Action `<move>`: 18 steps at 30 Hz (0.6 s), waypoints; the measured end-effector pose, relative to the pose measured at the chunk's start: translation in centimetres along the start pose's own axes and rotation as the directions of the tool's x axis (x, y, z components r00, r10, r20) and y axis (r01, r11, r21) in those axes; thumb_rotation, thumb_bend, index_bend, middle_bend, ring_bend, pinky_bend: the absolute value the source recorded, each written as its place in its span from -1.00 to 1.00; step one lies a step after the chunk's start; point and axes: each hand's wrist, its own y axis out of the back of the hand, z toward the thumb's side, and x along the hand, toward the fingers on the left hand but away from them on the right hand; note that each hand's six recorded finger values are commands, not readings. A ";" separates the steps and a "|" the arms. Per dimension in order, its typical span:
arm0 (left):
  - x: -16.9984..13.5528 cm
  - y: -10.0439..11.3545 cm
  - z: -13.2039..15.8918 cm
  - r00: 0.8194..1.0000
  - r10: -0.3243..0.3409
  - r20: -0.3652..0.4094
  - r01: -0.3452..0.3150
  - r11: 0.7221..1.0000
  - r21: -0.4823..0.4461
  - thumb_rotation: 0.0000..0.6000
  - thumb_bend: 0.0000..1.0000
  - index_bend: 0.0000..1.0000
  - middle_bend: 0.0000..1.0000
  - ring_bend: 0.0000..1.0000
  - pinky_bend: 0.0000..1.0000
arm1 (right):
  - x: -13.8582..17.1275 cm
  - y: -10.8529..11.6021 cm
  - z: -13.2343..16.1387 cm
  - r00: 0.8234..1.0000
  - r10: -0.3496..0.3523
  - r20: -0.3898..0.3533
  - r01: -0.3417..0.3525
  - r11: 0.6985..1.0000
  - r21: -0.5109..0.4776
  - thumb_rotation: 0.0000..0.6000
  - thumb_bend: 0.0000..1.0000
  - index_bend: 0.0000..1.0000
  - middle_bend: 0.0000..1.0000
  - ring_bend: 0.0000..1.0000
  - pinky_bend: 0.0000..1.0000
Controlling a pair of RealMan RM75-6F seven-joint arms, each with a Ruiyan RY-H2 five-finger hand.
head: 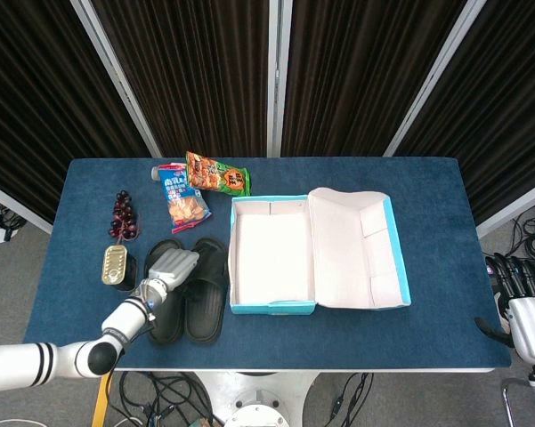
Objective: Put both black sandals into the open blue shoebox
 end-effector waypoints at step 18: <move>3.8 -2.6 0.5 0.987 -0.117 -0.113 0.113 0.993 -0.038 1.00 -1.00 -0.38 -0.46 0.61 0.65 | 0.1 -0.2 -0.8 1.000 0.015 0.015 -0.015 1.000 -0.011 1.00 -0.95 -1.00 -0.86 -1.00 -1.00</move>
